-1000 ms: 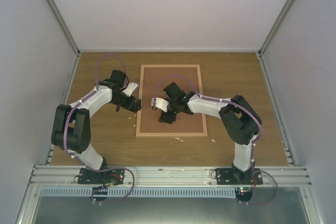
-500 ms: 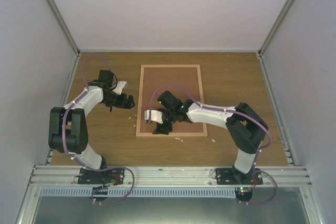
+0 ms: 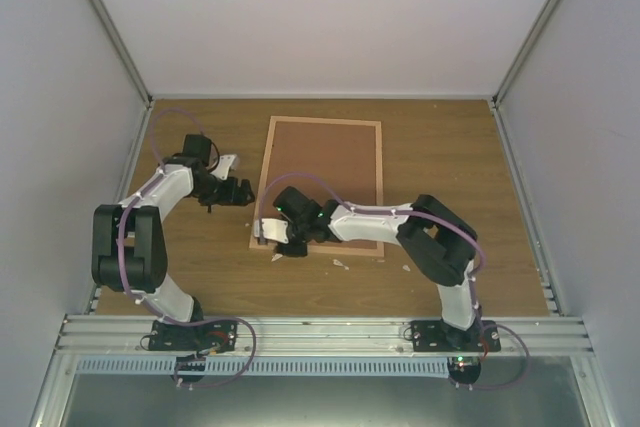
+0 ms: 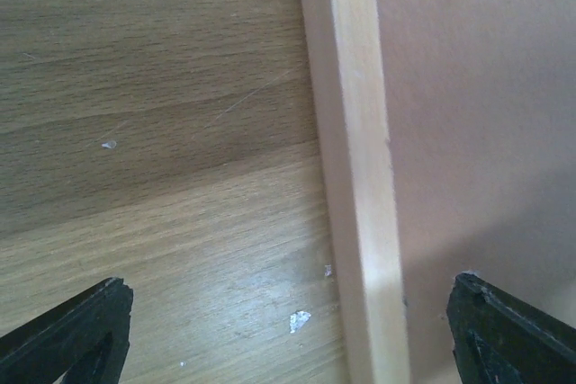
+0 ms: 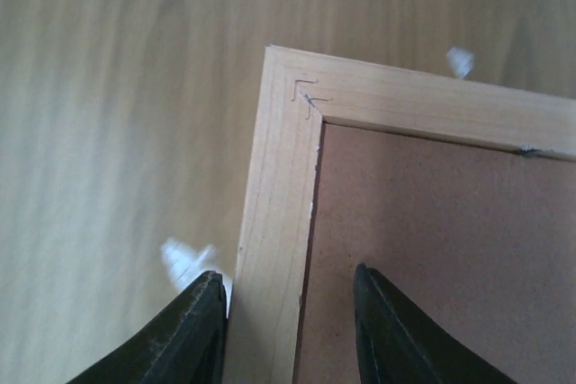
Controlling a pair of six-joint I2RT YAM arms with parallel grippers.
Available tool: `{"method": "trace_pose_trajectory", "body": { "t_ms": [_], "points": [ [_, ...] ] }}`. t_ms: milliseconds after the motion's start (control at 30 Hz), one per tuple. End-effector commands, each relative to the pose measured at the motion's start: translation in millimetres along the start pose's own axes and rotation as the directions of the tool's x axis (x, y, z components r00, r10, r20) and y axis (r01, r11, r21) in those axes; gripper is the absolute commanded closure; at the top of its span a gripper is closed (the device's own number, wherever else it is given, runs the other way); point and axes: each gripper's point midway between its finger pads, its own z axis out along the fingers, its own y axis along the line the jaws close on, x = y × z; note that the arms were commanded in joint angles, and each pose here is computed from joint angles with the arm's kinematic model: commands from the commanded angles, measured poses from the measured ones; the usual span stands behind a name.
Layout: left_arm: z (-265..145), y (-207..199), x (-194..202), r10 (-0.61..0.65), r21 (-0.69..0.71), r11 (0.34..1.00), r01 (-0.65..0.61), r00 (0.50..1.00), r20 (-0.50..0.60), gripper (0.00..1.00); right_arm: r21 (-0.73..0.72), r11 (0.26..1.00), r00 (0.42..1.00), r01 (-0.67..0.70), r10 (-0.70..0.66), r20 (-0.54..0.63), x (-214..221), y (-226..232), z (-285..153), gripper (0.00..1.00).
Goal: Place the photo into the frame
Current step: Adjust the photo frame at the center of the board.
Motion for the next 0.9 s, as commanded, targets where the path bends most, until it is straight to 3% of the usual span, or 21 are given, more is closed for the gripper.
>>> {"method": "trace_pose_trajectory", "body": {
  "t_ms": [0,200,433,667,800,867],
  "points": [
    [1,4,-6,-0.016,0.002,1.000,0.016,1.000,0.024,0.05,0.111,0.991,0.996,-0.070,0.075,-0.048,2,-35,29,0.62],
    [13,17,-9,-0.040,-0.045,0.998,0.039,0.999,-0.018,0.09,0.092,0.989,0.993,-0.113,0.115,-0.016,-17,-52,36,0.61],
    [18,27,-17,-0.068,-0.091,0.994,0.065,0.997,-0.033,0.10,0.020,0.986,0.985,-0.163,0.162,0.059,-8,-46,-17,0.50],
    [18,35,-15,-0.067,-0.135,0.989,0.062,0.997,-0.036,0.11,-0.040,0.985,0.986,-0.168,0.168,0.015,13,-30,-6,0.46],
    [16,37,-18,-0.059,-0.156,0.986,0.055,0.998,-0.025,0.11,-0.071,0.985,0.983,-0.155,0.161,0.084,-14,-36,-15,0.40],
    [17,37,-18,-0.058,-0.158,0.986,0.054,0.998,-0.024,0.11,-0.089,0.982,0.977,-0.168,0.178,0.121,-33,-47,-19,0.42]
  ]
}}
